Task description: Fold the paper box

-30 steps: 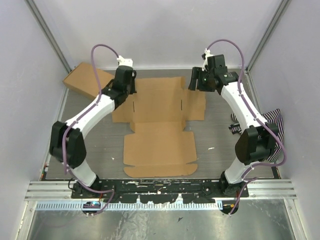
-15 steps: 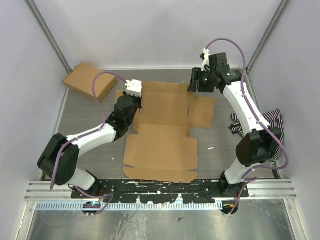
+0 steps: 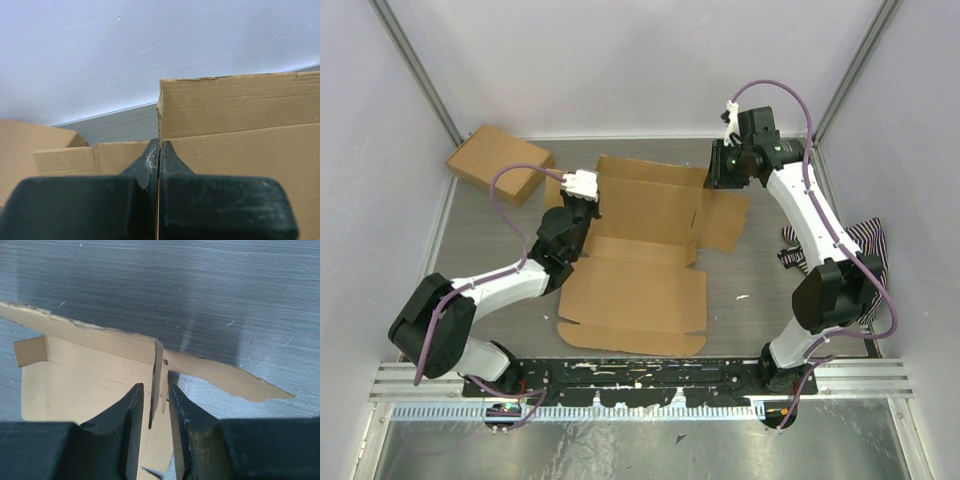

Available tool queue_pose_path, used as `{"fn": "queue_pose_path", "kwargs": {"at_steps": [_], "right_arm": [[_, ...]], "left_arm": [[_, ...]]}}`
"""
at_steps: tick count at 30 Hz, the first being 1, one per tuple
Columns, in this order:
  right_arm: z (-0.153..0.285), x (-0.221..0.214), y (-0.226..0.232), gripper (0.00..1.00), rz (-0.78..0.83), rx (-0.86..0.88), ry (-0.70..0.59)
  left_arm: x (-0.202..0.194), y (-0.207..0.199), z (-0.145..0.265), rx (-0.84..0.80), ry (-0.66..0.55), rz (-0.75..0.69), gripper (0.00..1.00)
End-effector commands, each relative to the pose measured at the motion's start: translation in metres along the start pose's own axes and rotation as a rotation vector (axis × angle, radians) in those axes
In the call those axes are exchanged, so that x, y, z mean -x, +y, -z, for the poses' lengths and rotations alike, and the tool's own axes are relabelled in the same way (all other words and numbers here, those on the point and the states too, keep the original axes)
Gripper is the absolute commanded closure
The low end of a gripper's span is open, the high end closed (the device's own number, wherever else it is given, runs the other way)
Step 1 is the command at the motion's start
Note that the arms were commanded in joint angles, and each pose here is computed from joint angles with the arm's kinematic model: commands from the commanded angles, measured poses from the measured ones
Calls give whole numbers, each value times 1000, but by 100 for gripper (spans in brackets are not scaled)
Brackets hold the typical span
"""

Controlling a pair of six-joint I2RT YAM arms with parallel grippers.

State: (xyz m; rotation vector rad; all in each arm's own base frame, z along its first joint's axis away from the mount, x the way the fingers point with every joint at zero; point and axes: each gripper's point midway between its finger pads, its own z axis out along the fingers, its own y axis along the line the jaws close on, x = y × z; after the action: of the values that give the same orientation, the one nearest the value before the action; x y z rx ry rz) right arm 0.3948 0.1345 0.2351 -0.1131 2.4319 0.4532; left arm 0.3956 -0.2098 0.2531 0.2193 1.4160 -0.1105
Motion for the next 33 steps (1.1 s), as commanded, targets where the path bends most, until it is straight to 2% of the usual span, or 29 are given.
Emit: {"fn": "queue_pose_path", "kwargs": {"at_steps": [1,6,9,10,11,12,13,15,17,20,24,26,33], "right_arm": [[8,17,3,68,23,-2,-48],[0,25,3,71,21,-5,-46],[-3,25,2,91,16,-9,-35],[-4,25,1,98,15,-17,-40],[-6,26,0,99,12,-28,-45],[-7,27,-1,99,14,-42,-54],[-8,29,-3,99,16,-62,-67],[-12,36,-7,99,28,-96,-105],[-15,44,-10,99,45,-132,-159],[-17,55,-2,99,81,-127,-265],[-11,72,15,99,111,-111,-457],[-12,73,17,99,115,-120,-500],[-2,68,27,99,159,-171,-648]], "left_arm": [[38,1,5,-17,-128,42,100],[40,0,9,-30,-134,39,100],[39,1,9,-18,-129,37,100],[38,1,8,-9,-124,38,97],[38,3,8,1,-118,46,88],[38,4,8,11,-111,56,73],[38,5,8,19,-97,65,64],[38,8,8,35,-65,77,51],[44,13,8,60,-34,90,43],[48,20,11,91,36,82,38],[55,32,16,129,161,29,37],[60,36,16,146,207,9,36],[23,28,3,154,413,-90,37]]}}
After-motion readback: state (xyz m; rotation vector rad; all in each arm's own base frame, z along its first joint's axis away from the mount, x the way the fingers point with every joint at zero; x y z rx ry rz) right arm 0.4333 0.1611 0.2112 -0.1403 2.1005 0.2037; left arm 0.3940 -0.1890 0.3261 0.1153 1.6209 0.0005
